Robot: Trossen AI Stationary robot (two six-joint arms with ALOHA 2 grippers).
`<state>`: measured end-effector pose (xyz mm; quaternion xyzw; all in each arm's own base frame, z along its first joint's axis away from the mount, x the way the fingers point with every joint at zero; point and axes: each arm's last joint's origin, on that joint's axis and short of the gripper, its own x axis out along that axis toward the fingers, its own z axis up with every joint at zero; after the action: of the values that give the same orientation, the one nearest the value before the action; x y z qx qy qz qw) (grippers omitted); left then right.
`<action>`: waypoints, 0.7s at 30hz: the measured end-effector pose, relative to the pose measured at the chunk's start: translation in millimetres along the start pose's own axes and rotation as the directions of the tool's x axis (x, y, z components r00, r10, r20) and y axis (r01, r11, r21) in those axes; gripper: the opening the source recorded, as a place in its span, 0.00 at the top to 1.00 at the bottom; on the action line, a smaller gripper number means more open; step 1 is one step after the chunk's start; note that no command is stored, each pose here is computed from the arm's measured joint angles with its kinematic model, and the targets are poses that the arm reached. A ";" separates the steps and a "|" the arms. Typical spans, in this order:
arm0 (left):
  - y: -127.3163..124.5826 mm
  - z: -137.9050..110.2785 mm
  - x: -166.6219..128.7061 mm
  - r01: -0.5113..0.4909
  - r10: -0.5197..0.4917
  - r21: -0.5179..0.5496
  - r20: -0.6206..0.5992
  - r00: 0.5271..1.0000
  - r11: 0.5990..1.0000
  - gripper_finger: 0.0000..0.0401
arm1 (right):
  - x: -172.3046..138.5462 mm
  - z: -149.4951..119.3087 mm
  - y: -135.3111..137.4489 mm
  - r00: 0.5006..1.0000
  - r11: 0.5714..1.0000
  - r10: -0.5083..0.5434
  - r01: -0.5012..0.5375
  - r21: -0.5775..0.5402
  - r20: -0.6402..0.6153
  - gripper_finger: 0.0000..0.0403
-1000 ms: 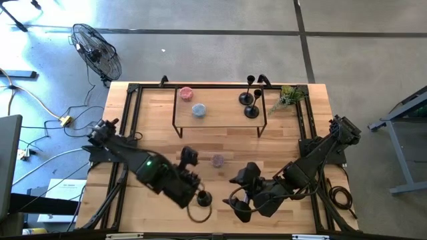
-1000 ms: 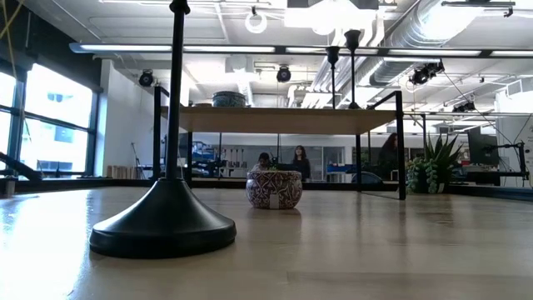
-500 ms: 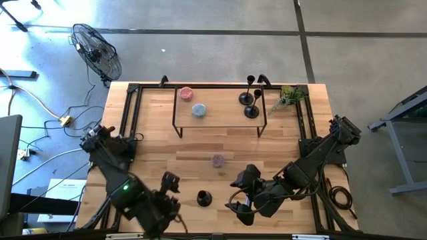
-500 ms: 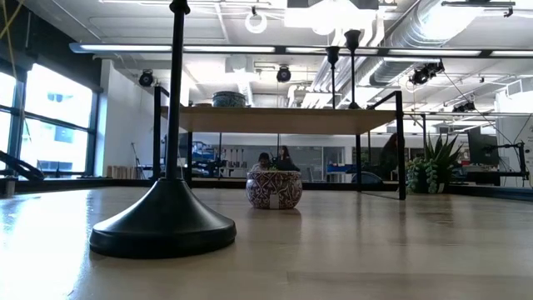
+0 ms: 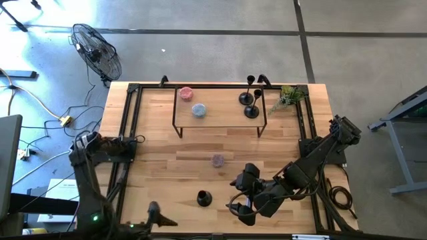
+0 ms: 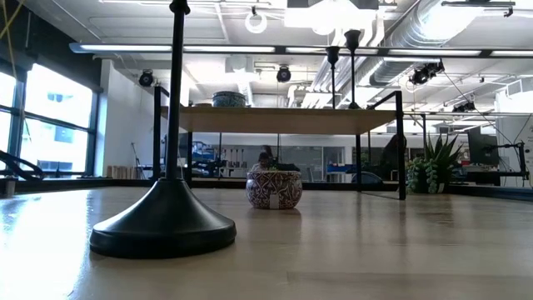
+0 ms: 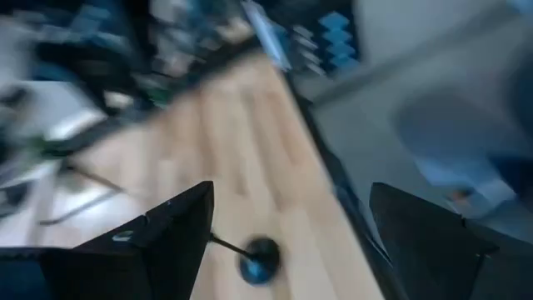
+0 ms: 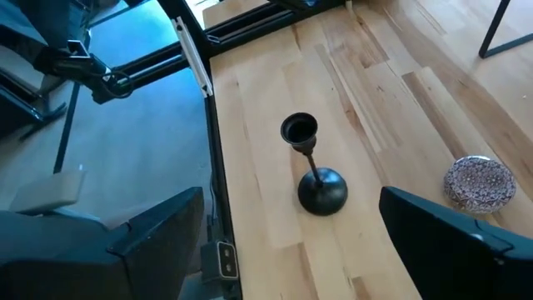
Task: Pick & Place candle stick holders
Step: Put the black candle holder on the shelf
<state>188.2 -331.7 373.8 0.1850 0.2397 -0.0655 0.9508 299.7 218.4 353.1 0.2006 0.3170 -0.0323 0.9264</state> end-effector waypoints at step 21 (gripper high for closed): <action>-41.3 -108.6 50.9 -0.430 0.488 -0.273 0.204 0.848 0.861 0.25 | -16.7 -21.4 14.3 0.965 0.950 -0.157 0.205 -0.234 0.208 0.11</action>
<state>177.1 -330.0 247.4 0.1217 0.0640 0.1673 0.9763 276.8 238.8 352.8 0.0464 0.2471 -0.0952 0.9632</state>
